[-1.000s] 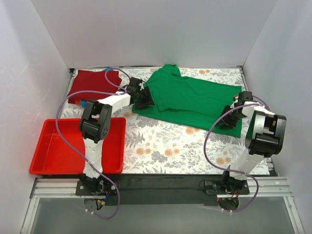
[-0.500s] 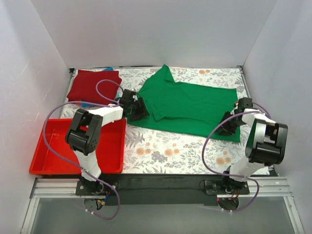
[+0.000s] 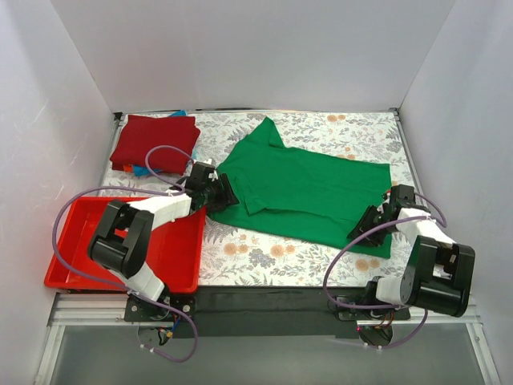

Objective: Fold and stack the t-shirts
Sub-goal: Fold the tshirt

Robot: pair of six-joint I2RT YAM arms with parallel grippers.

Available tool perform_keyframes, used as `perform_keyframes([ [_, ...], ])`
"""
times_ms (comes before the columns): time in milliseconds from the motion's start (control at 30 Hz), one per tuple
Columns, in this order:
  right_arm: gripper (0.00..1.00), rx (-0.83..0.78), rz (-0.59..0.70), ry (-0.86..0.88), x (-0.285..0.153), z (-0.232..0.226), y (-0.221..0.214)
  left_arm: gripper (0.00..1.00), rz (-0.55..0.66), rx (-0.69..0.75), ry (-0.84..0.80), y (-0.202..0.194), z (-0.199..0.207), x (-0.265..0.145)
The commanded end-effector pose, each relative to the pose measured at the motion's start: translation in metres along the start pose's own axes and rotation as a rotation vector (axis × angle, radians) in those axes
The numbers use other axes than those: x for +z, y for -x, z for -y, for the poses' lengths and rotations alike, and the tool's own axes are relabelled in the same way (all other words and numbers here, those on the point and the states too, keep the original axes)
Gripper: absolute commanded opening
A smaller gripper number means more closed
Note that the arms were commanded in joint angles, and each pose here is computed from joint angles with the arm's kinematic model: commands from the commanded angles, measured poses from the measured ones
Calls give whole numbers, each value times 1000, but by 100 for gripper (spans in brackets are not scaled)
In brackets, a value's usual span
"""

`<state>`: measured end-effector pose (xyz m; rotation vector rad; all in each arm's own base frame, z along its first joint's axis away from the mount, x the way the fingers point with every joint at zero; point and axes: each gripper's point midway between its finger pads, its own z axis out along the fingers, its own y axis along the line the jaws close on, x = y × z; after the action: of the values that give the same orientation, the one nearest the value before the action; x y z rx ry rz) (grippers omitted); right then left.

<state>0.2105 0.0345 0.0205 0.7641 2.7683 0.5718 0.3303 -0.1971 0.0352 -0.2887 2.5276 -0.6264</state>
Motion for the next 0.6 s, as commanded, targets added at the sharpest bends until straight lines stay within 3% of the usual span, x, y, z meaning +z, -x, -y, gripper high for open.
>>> perform_keyframes([
  [0, 43, 39, -65, -84, 0, 22, -32, 54, -91, -32, 117, -42, -33, -20],
  [367, 43, -55, 37, -28, -32, -9, 11, 54, -57, 102, -57, -23, 51, -26],
  [567, 43, -78, 56, -10, -38, -16, 18, 54, -75, 89, 33, -32, 44, -19],
])
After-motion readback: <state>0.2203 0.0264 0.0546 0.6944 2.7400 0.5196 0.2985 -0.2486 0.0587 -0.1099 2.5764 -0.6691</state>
